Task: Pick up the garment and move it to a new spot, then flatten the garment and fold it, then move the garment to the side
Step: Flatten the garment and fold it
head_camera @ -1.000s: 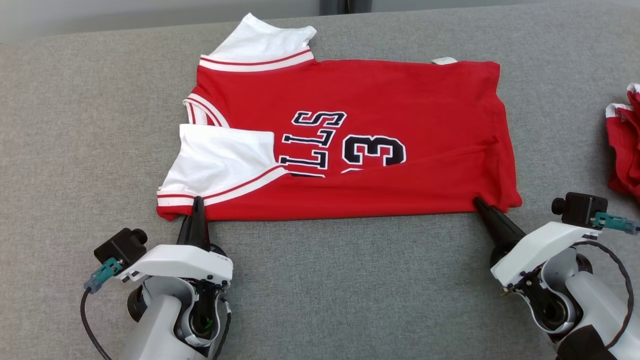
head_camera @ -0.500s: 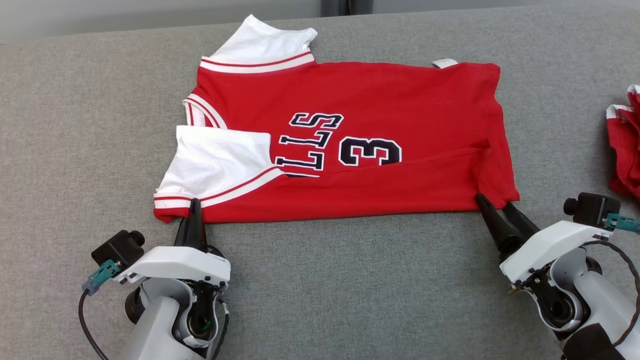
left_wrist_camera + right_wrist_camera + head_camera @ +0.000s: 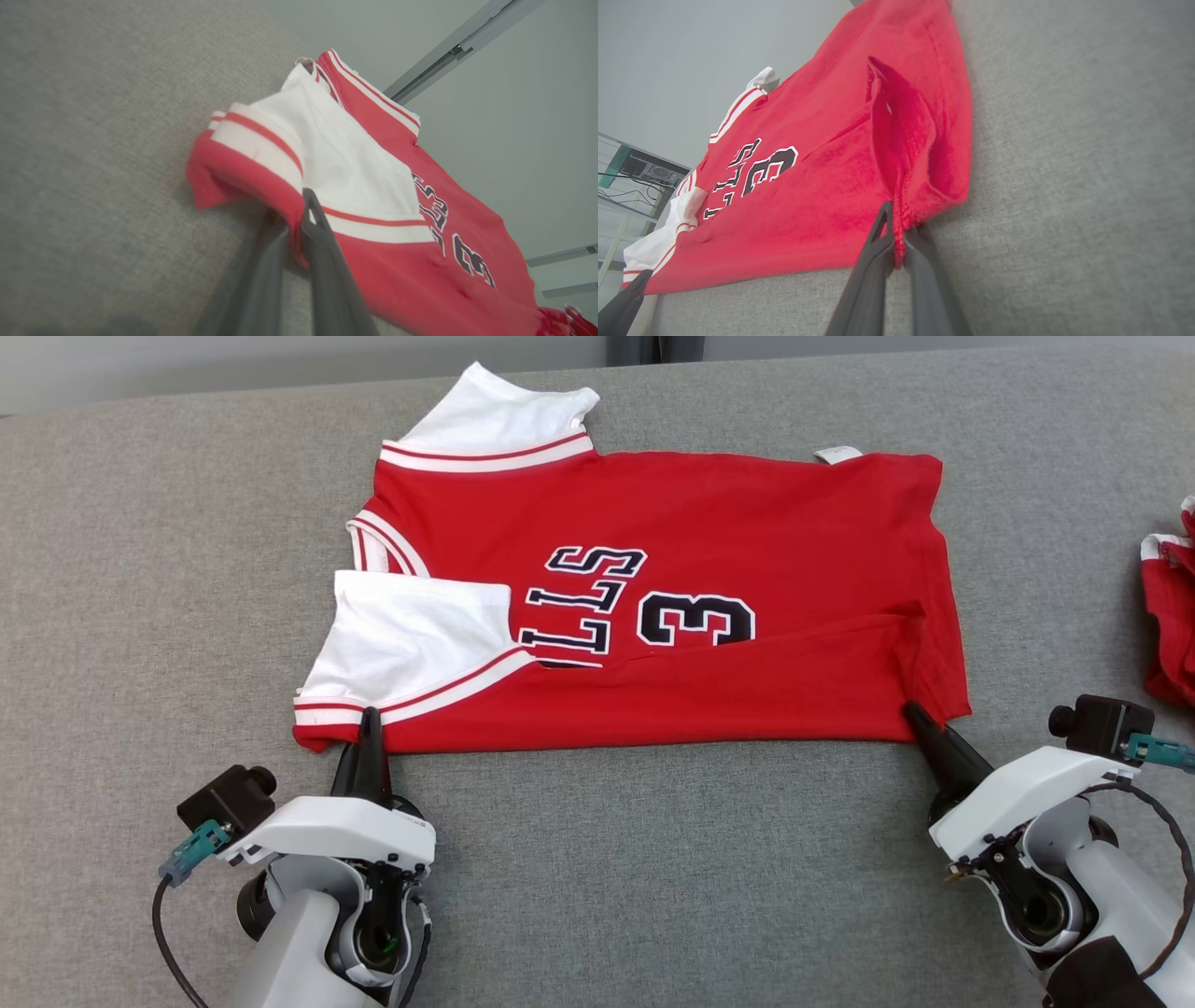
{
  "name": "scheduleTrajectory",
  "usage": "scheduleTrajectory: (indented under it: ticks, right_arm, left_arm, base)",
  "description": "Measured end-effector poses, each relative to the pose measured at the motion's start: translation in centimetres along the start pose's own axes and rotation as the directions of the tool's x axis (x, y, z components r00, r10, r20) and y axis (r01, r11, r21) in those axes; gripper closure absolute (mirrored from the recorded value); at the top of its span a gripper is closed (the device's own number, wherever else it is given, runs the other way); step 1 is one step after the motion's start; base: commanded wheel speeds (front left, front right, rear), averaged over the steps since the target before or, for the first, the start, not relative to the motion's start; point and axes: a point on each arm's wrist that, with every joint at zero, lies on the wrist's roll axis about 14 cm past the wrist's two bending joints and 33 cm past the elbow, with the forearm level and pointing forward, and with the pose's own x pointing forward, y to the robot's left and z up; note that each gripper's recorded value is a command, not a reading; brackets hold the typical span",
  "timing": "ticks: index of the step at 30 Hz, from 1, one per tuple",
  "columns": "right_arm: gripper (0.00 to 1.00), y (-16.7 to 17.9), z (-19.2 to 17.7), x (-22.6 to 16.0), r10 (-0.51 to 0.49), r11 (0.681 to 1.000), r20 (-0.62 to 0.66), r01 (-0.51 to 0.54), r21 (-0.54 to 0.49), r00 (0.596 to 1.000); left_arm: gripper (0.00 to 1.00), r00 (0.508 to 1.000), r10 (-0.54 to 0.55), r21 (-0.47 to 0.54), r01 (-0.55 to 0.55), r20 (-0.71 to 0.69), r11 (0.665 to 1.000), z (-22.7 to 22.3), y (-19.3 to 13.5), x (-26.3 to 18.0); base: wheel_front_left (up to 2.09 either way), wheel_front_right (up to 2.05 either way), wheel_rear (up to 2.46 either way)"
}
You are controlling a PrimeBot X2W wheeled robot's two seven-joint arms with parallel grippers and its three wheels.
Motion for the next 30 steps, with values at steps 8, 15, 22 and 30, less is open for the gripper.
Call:
scheduleTrajectory:
  ticks: [8, 15, 22, 30]
  right_arm:
    - [1.00, 0.2, 0.8, -0.4, 0.006, 1.000, 0.027, -0.006, -0.005, 1.000]
    - [1.00, 0.7, 1.2, -1.4, 0.023, 0.999, 0.025, -0.022, -0.029, 0.999]
    - [1.00, 0.7, 0.1, -2.9, 0.033, 0.998, -0.046, -0.035, -0.052, 0.998]
    - [1.00, 0.3, -1.9, -5.2, 0.037, 0.996, -0.155, -0.049, -0.075, 0.987]
  left_arm:
    - [1.00, 1.000, -0.003, 0.000, 0.003, 0.010, 1.000, 0.3, -0.1, -0.6]
    - [1.00, 1.000, -0.005, -0.002, 0.005, 0.018, 1.000, 0.5, 0.0, -1.8]
    - [1.00, 1.000, -0.004, 0.003, 0.004, 0.026, 1.000, 0.2, 0.2, -3.9]
    - [1.00, 1.000, 0.013, 0.017, -0.013, 0.011, 1.000, -1.1, 1.3, -7.1]
  base:
    - [0.00, 0.00, 0.00]
    - [0.00, 0.00, 0.00]
    - [0.00, 0.00, 0.00]
    - [0.00, 0.00, 0.00]
